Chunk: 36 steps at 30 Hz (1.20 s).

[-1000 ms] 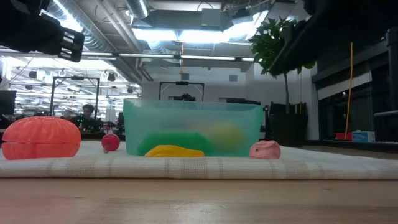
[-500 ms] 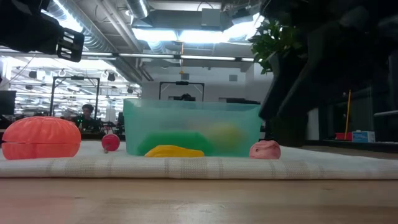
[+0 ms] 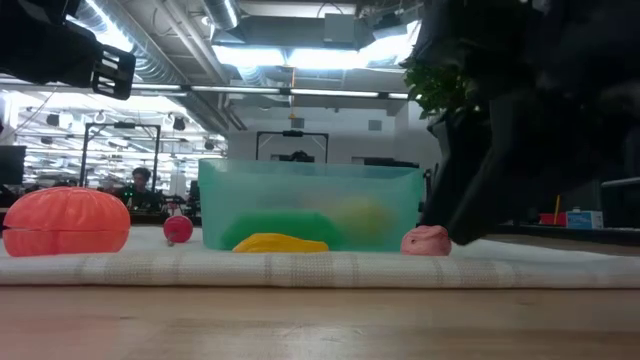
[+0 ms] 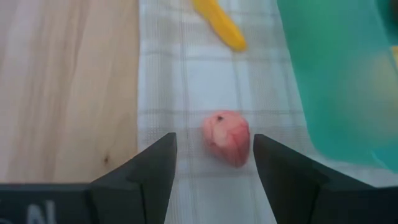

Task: Pick and placing Produce into tupperware
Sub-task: Put the peach into the blue bin

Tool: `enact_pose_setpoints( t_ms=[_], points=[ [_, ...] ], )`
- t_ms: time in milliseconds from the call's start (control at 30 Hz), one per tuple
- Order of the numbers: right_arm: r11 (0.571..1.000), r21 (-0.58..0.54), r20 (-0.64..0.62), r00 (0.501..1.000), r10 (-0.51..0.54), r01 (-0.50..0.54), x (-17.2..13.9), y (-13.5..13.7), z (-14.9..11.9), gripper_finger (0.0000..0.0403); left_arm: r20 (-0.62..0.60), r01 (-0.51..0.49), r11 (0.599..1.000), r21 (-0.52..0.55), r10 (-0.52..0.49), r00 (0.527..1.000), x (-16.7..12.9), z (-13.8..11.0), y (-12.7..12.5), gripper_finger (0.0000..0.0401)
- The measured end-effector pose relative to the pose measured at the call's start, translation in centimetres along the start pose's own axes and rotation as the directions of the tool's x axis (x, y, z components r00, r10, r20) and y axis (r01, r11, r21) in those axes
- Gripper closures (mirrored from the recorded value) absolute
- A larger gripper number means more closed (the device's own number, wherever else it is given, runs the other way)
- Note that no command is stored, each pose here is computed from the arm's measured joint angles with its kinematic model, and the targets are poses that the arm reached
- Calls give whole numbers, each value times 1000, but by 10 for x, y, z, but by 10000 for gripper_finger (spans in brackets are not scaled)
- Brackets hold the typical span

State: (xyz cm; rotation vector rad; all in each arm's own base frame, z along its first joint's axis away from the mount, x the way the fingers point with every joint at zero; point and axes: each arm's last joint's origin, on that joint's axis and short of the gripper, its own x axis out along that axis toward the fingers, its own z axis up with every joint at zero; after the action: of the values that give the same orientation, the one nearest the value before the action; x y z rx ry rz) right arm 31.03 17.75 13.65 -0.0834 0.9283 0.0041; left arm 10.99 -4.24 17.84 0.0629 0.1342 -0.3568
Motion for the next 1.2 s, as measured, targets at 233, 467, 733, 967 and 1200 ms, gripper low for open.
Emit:
enact_pose_setpoints(
  t_ms=[233, 467, 733, 967, 1200],
  points=[
    [1000, 10, -1, 1000, -6, 6, 8, -1, -2, 187, 0, 0, 1000, 0, 0, 1000, 0, 0, 0, 363],
    [999, 32, 29, 1000, -2, 1, 10, -4, 3, 187, 0, 0, 1000, -1, 0, 1000, 0, 0, 0, 348],
    [1000, 30, 15, 1000, -9, 9, 11, -6, 2, 203, 0, 0, 1000, -1, 0, 1000, 0, 0, 0, 332],
    [999, 34, 13, 1000, -10, 10, 11, -6, 2, 236, 0, 0, 1000, -1, 0, 1000, 0, 0, 0, 319],
    [998, 67, 9, 1000, -12, 12, 11, -7, 2, 236, 0, 0, 1000, -1, 0, 1000, 0, 0, 0, 308]
  ],
)
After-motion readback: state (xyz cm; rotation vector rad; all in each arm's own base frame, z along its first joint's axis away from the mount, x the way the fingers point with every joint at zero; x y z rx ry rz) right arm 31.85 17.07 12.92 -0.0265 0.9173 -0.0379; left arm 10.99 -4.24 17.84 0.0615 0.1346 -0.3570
